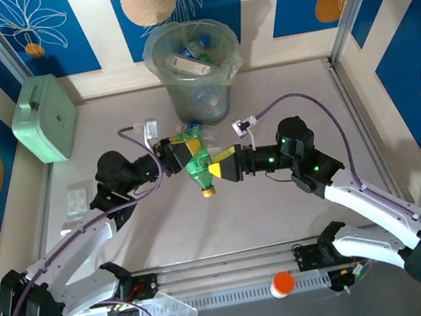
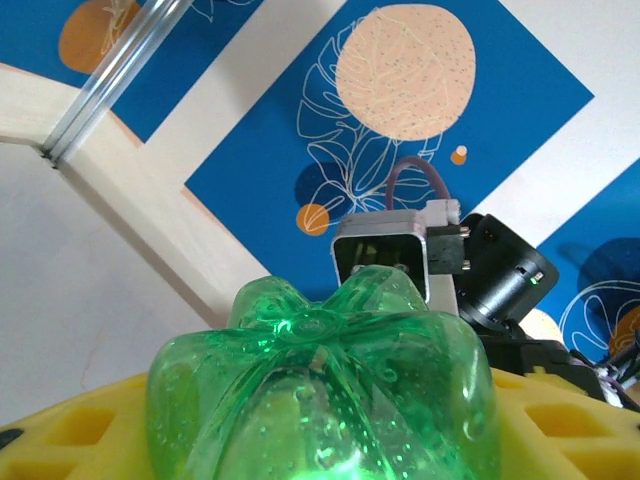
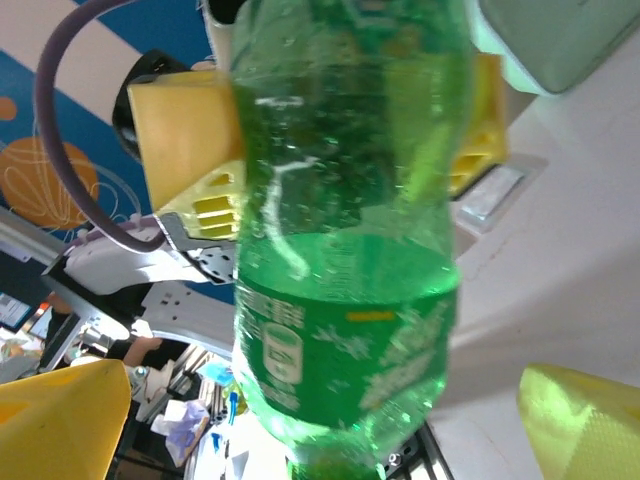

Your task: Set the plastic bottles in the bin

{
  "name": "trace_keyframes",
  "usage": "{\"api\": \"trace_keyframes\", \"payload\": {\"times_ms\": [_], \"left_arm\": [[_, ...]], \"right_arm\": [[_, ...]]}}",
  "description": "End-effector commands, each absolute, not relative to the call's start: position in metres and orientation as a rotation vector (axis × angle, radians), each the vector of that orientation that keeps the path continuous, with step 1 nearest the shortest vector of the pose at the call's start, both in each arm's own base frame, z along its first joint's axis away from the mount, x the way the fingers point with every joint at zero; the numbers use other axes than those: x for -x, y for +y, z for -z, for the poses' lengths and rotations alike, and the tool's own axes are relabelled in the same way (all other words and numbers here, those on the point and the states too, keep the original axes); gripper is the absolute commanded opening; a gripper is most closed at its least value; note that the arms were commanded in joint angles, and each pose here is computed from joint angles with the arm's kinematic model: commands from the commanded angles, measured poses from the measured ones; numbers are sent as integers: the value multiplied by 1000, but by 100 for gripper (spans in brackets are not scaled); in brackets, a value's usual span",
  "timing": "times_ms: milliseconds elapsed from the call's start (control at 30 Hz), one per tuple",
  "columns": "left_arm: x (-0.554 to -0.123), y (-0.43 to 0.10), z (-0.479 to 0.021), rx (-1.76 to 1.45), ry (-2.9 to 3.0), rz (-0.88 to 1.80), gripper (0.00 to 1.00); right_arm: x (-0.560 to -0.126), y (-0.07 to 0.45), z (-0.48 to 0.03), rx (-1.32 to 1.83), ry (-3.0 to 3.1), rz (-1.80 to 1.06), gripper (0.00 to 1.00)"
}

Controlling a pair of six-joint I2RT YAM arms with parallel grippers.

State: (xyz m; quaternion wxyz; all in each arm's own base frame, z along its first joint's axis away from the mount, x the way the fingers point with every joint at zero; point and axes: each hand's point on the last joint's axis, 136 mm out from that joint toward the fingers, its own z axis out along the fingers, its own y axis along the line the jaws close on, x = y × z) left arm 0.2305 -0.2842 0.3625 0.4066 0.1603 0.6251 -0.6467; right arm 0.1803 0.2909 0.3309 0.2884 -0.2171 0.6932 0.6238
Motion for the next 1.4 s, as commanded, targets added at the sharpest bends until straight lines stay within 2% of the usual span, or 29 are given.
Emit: {"api": "trace_keyframes", "payload": {"times_ms": [0,133,267,367,500,667,733,833,900,1033,1100,1200,1367], "left_arm": [[-219,-291,-380,-476,1495,1661,62],[-216,-299,-381,-496,1492,1680,61],[-214,-300,-381,-502,1485,1674,61],[-213,-300,-382,-507,1483,1671,62],[-210,-300,-382,-508,1482,1674,62],[-205,-302,-386,-526,1468,1692,65],[-203,-302,-388,-535,1462,1698,71],[-204,-297,-387,-510,1476,1663,92],[-208,-289,-387,-468,1490,1594,100],[-213,-266,-389,-417,1523,1393,99],[-222,-244,-383,-365,1586,1194,99],[-242,-206,-362,-272,1729,860,99],[-241,-191,-345,-343,1811,681,99]], "right_arm": [[-180,294,-344,586,1805,-1679,99],[-177,299,-345,606,1797,-1707,99],[-172,303,-349,625,1780,-1719,93],[-173,304,-349,621,1784,-1715,85],[-172,305,-348,623,1784,-1726,67],[-171,305,-348,615,1787,-1737,57],[-171,304,-350,617,1780,-1737,55],[-169,302,-352,615,1777,-1728,53],[-170,300,-353,609,1780,-1714,53],[-177,297,-351,588,1808,-1666,52],[-187,292,-349,550,1837,-1609,52],[-214,276,-343,438,1922,-1432,47],[-266,241,-350,259,1973,-1259,48]]}}
